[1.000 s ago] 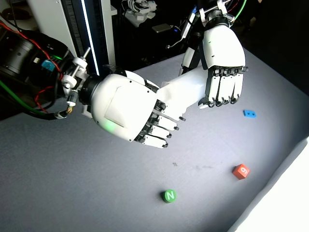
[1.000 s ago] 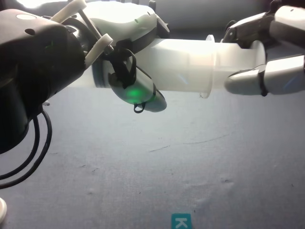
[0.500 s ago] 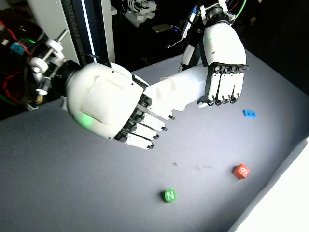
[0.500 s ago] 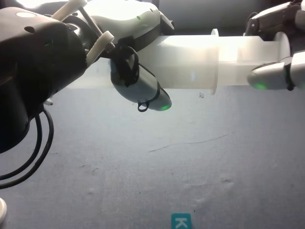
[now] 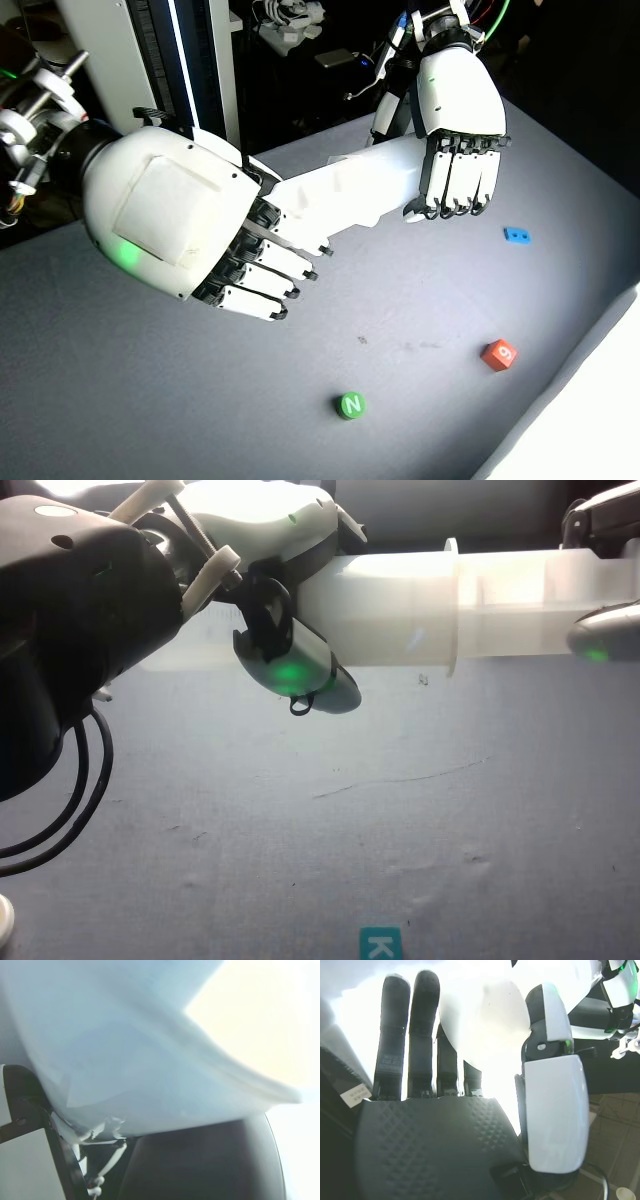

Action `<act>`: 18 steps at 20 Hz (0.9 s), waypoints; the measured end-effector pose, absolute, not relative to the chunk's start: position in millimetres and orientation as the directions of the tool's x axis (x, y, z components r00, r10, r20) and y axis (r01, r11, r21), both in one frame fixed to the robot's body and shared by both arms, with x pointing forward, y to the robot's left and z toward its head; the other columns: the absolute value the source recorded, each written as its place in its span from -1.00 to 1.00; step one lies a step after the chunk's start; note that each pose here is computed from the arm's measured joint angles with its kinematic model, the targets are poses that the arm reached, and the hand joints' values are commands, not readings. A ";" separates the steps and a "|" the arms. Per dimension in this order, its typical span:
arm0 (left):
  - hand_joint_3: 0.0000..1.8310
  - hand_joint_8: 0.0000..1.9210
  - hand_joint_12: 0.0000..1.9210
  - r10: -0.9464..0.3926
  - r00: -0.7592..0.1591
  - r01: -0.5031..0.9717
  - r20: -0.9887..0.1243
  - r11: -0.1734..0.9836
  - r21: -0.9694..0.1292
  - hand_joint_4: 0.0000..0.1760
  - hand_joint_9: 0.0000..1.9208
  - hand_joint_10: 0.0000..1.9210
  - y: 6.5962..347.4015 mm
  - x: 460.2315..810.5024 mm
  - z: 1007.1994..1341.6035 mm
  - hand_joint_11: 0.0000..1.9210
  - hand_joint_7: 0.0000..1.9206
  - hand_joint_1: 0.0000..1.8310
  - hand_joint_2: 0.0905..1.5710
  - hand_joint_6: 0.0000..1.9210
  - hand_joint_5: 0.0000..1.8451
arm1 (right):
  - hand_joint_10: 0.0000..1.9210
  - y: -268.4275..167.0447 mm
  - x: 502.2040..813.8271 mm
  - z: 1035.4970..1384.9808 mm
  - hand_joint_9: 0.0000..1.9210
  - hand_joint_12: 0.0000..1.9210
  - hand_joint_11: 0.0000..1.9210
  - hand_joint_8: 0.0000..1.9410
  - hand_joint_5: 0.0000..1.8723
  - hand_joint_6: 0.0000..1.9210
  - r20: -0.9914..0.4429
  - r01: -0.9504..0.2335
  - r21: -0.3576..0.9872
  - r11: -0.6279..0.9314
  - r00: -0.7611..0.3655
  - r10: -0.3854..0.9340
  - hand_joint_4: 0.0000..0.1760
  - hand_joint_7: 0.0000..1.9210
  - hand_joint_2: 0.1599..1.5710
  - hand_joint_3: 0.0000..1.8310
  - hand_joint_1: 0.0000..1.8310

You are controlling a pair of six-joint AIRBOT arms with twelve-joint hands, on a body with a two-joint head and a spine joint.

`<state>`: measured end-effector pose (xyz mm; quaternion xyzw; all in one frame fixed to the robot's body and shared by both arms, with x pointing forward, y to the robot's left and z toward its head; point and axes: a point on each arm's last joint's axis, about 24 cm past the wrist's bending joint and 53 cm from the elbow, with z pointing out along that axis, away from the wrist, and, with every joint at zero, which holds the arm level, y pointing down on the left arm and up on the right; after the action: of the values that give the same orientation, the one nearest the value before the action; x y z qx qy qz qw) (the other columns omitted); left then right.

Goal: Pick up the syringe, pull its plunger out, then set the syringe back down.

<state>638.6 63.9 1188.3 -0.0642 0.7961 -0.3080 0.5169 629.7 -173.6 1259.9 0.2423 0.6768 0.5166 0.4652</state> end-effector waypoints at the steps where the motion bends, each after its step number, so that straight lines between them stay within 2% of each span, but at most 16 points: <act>1: -1.00 0.70 0.45 -0.422 -0.458 0.215 -0.783 0.802 -0.558 -1.00 -0.40 0.72 64.1 638.6 1188.1 -0.55 -0.37 0.44 0.60 0.19 -0.18 | 0.62 -176.3 629.8 1260.4 -0.26 0.65 -0.44 0.55 -0.38 0.52 -0.381 -0.152 0.924 0.351 -0.445 0.810 -1.00 -0.31 0.58 -1.00 0.44; 3: -1.00 0.66 0.43 -0.422 -0.457 0.213 -0.783 0.803 -0.557 -1.00 -0.37 0.68 64.6 638.9 1188.1 -0.53 -0.34 0.45 0.58 0.17 -0.15 | 0.62 -180.7 629.8 1260.8 -0.26 0.66 -0.43 0.55 -0.38 0.51 -0.385 -0.149 0.922 0.356 -0.439 0.812 -1.00 -0.31 0.58 -1.00 0.44; 4: -1.00 0.64 0.43 -0.422 -0.457 0.213 -0.783 0.803 -0.557 -1.00 -0.37 0.68 64.7 638.9 1188.0 -0.53 -0.33 0.45 0.57 0.16 -0.14 | 0.47 -182.1 629.8 1261.2 -0.31 0.66 -0.43 0.57 -0.34 0.49 -0.386 -0.149 0.922 0.358 -0.436 0.813 -1.00 -0.26 0.59 -1.00 0.27; 5: -1.00 0.65 0.45 -0.422 -0.456 0.212 -0.784 0.804 -0.556 -1.00 -0.38 0.70 65.1 639.2 1188.1 -0.55 -0.33 0.45 0.58 0.17 -0.16 | 0.59 -184.3 629.8 1261.6 -0.27 0.66 -0.43 0.55 -0.34 0.46 -0.383 -0.146 0.923 0.356 -0.433 0.816 -1.00 -0.29 0.57 -1.00 0.41; 7: -1.00 0.66 0.46 -0.423 -0.454 0.210 -0.784 0.805 -0.555 -1.00 -0.38 0.70 65.7 639.5 1188.1 -0.55 -0.32 0.45 0.58 0.15 -0.16 | 0.61 -187.3 629.7 1261.6 -0.26 0.65 -0.44 0.54 -0.34 0.48 -0.383 -0.142 0.923 0.357 -0.430 0.818 -1.00 -0.31 0.57 -1.00 0.44; 8: -1.00 0.65 0.45 -0.423 -0.454 0.209 -0.784 0.805 -0.556 -1.00 -0.38 0.68 65.7 639.5 1188.1 -0.55 -0.33 0.45 0.58 0.14 -0.14 | 0.43 -190.0 629.7 1261.6 -0.29 0.63 -0.43 0.54 -0.32 0.50 -0.384 -0.139 0.923 0.360 -0.427 0.819 -1.00 -0.26 0.59 -1.00 0.27; 9: -1.00 0.66 0.45 -0.423 -0.454 0.209 -0.784 0.805 -0.556 -1.00 -0.38 0.68 65.8 639.5 1188.2 -0.55 -0.33 0.45 0.58 0.13 -0.14 | 0.36 -191.6 629.7 1261.9 -0.29 0.61 -0.42 0.53 -0.31 0.48 -0.384 -0.138 0.922 0.361 -0.424 0.820 -1.00 -0.24 0.59 -1.00 0.24; 10: -1.00 0.68 0.44 -0.423 -0.453 0.208 -0.784 0.805 -0.555 -1.00 -0.38 0.68 66.1 639.7 1188.1 -0.53 -0.34 0.45 0.58 0.13 -0.14 | 0.37 -193.8 629.6 1262.3 -0.30 0.63 -0.43 0.56 -0.32 0.49 -0.385 -0.137 0.922 0.362 -0.420 0.822 -1.00 -0.24 0.59 -1.00 0.23; 11: -1.00 0.66 0.44 -0.424 -0.454 0.208 -0.784 0.805 -0.556 -1.00 -0.38 0.68 66.1 639.6 1188.0 -0.53 -0.33 0.45 0.58 0.13 -0.14 | 0.57 -196.1 629.5 1262.2 -0.28 0.65 -0.46 0.57 -0.36 0.50 -0.386 -0.134 0.921 0.365 -0.418 0.822 -1.00 -0.30 0.58 -0.99 0.40; 14: -1.00 0.69 0.44 -0.426 -0.454 0.204 -0.782 0.805 -0.557 -1.00 -0.40 0.71 66.7 639.8 1187.6 -0.55 -0.34 0.44 0.60 0.23 -0.20 | 0.60 -201.3 629.1 1262.2 -0.24 0.64 -0.44 0.49 -0.32 0.43 -0.390 -0.129 0.920 0.371 -0.411 0.824 -1.00 -0.27 0.55 -1.00 0.45; 15: -1.00 0.68 0.44 -0.428 -0.455 0.202 -0.781 0.804 -0.559 -1.00 -0.39 0.70 66.8 639.9 1187.7 -0.55 -0.33 0.45 0.59 0.19 -0.18 | 0.40 -203.2 629.0 1262.5 -0.28 0.61 -0.43 0.50 -0.31 0.46 -0.390 -0.127 0.920 0.371 -0.409 0.825 -1.00 -0.23 0.57 -1.00 0.28; 16: -1.00 0.67 0.40 -0.427 -0.454 0.202 -0.782 0.806 -0.557 -1.00 -0.37 0.68 67.0 639.9 1187.9 -0.52 -0.32 0.45 0.58 0.17 -0.17 | 0.35 -204.2 629.0 1262.7 -0.29 0.61 -0.42 0.51 -0.33 0.51 -0.390 -0.126 0.920 0.372 -0.407 0.826 -1.00 -0.22 0.59 -1.00 0.24; 17: -1.00 0.64 0.40 -0.426 -0.453 0.203 -0.783 0.806 -0.556 -1.00 -0.36 0.66 67.0 640.0 1188.3 -0.51 -0.30 0.45 0.57 0.17 -0.17 | 0.54 -206.6 628.9 1263.0 -0.26 0.62 -0.43 0.53 -0.37 0.52 -0.390 -0.124 0.920 0.373 -0.404 0.827 -1.00 -0.28 0.57 -1.00 0.40; 18: -1.00 0.64 0.40 -0.427 -0.453 0.203 -0.783 0.805 -0.557 -1.00 -0.37 0.67 66.9 640.1 1188.7 -0.52 -0.30 0.45 0.57 0.18 -0.17 | 0.59 -208.9 628.7 1263.0 -0.25 0.63 -0.43 0.56 -0.35 0.49 -0.390 -0.121 0.919 0.374 -0.401 0.829 -1.00 -0.31 0.57 -1.00 0.44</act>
<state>640.1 66.9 1188.7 -0.0705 0.7962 -0.3039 0.5184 628.7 -208.9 1263.0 0.2621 0.6756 0.4942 0.4803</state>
